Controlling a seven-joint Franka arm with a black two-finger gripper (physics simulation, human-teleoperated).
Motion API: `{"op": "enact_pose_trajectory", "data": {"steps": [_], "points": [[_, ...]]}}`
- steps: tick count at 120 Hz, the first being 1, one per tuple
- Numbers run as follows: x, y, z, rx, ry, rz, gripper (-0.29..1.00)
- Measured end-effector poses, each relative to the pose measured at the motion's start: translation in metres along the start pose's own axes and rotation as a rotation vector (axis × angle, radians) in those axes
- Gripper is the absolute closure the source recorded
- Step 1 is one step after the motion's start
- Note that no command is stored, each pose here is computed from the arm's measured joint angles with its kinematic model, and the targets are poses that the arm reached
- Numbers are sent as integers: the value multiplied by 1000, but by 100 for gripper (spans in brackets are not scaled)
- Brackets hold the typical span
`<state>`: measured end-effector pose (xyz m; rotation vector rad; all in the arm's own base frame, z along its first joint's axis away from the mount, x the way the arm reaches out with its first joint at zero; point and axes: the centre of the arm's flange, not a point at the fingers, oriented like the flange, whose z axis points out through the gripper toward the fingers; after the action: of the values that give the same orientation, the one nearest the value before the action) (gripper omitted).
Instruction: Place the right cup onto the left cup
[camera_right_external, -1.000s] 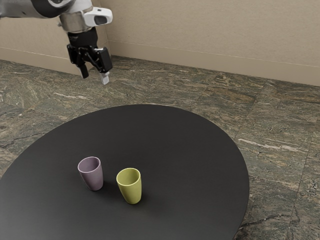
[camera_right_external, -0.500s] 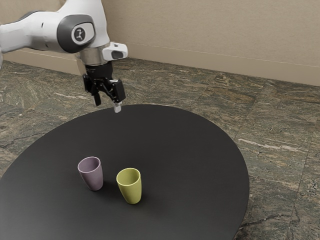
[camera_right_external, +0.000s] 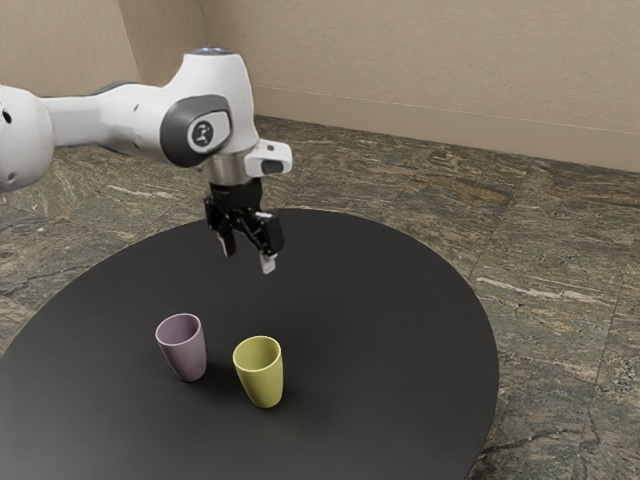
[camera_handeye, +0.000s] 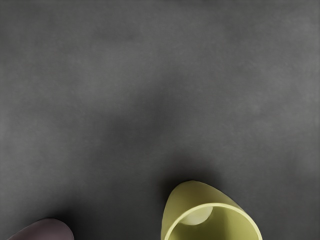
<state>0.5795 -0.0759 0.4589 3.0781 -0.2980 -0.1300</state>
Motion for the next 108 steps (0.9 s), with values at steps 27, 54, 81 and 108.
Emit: {"op": "enact_pose_trajectory", "data": {"steps": [27, 54, 81, 108], "points": [[-1, 23, 24, 1, 4, 34, 2], [-8, 46, 46, -11, 4, 61, 2], [-20, 68, 67, -13, -8, 79, 2], [-37, 73, 77, -24, -6, 62, 2]]}}
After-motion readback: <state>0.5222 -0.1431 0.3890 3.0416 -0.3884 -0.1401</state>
